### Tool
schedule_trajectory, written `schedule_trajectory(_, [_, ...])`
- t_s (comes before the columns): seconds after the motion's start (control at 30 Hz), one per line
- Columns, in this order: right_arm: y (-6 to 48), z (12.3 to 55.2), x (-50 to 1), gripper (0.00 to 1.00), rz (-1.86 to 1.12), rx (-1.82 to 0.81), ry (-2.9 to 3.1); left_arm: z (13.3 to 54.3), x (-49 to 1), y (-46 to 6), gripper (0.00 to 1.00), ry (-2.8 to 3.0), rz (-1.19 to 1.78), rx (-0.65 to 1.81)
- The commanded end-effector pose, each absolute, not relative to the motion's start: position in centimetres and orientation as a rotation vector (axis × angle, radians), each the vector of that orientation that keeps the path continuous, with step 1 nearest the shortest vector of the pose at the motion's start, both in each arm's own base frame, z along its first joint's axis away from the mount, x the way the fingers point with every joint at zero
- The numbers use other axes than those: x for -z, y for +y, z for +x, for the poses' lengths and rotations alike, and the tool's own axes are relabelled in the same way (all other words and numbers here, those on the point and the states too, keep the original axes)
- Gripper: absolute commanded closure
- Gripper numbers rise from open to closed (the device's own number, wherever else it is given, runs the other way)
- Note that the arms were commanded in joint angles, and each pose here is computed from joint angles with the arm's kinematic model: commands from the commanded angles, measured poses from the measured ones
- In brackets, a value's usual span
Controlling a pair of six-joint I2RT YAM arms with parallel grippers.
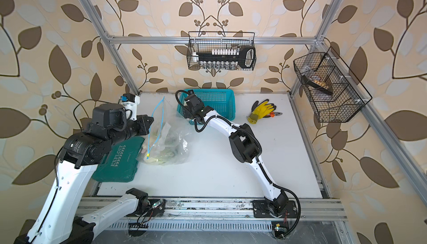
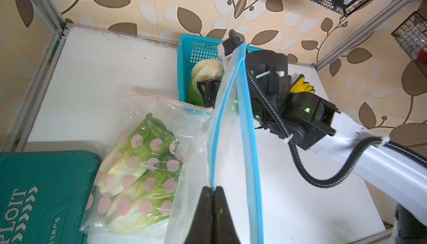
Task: Put the chinese cabbages into a zipper bag and zip it
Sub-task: Adjust the Chinese cabbage in the basket.
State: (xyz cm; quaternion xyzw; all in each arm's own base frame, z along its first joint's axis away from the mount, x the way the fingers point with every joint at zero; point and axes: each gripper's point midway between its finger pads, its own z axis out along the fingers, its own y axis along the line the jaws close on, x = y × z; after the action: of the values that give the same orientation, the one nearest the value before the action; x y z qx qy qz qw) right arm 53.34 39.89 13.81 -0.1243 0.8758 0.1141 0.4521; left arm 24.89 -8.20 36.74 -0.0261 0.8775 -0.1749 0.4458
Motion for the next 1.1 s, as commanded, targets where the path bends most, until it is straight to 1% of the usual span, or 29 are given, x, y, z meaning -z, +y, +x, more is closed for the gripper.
schedule_trajectory(0.0, [37.4,54.1,-19.0,0.42,-0.304,-0.327,2.052,24.9,-37.6,-8.6,1.0,2.121,-0.039,0.468])
schedule_trajectory(0.03, [36.3,53.9,-19.8,0.49,-0.301,-0.352,2.042,25.0,-37.3,-8.7,1.0,2.125,-0.039,0.475])
schedule_trajectory(0.1, [34.3,53.4,-20.0,0.57,-0.294,-0.412,2.06,25.2,-37.0,-9.0,1.0,2.128,-0.04,0.491])
schedule_trajectory(0.2, [31.4,52.5,-18.5,0.66,-0.23,-0.534,2.131,25.8,-36.6,-9.6,1.0,2.132,-0.041,0.525])
schedule_trajectory(0.43, [25.5,49.1,-15.5,0.69,0.002,-0.767,2.279,26.3,-37.0,-10.5,1.0,2.12,-0.025,0.577])
schedule_trajectory(0.57, [21.7,46.8,-14.9,0.69,0.054,-0.749,2.367,26.5,-37.0,-10.6,1.0,2.116,-0.019,0.581])
schedule_trajectory(0.7, [17.0,44.1,-14.3,0.68,0.057,-0.629,2.473,26.6,-36.7,-10.6,1.0,2.118,-0.026,0.584])
schedule_trajectory(0.8, [13.0,42.4,-14.1,0.67,0.03,-0.395,2.54,26.7,-36.4,-10.6,1.0,2.123,-0.03,0.583])
schedule_trajectory(0.87, [11.2,42.0,-14.7,0.66,-0.001,-0.258,2.552,26.8,-36.2,-10.8,1.0,2.127,-0.031,0.591])
schedule_trajectory(0.97, [10.0,42.4,-16.3,0.63,-0.085,-0.047,2.553,26.9,-36.2,-11.1,1.0,2.131,-0.03,0.612])
schedule_trajectory(1.07, [11.0,43.5,-16.8,0.58,-0.212,0.161,2.542,26.9,-36.1,-11.3,1.0,2.132,-0.03,0.627])
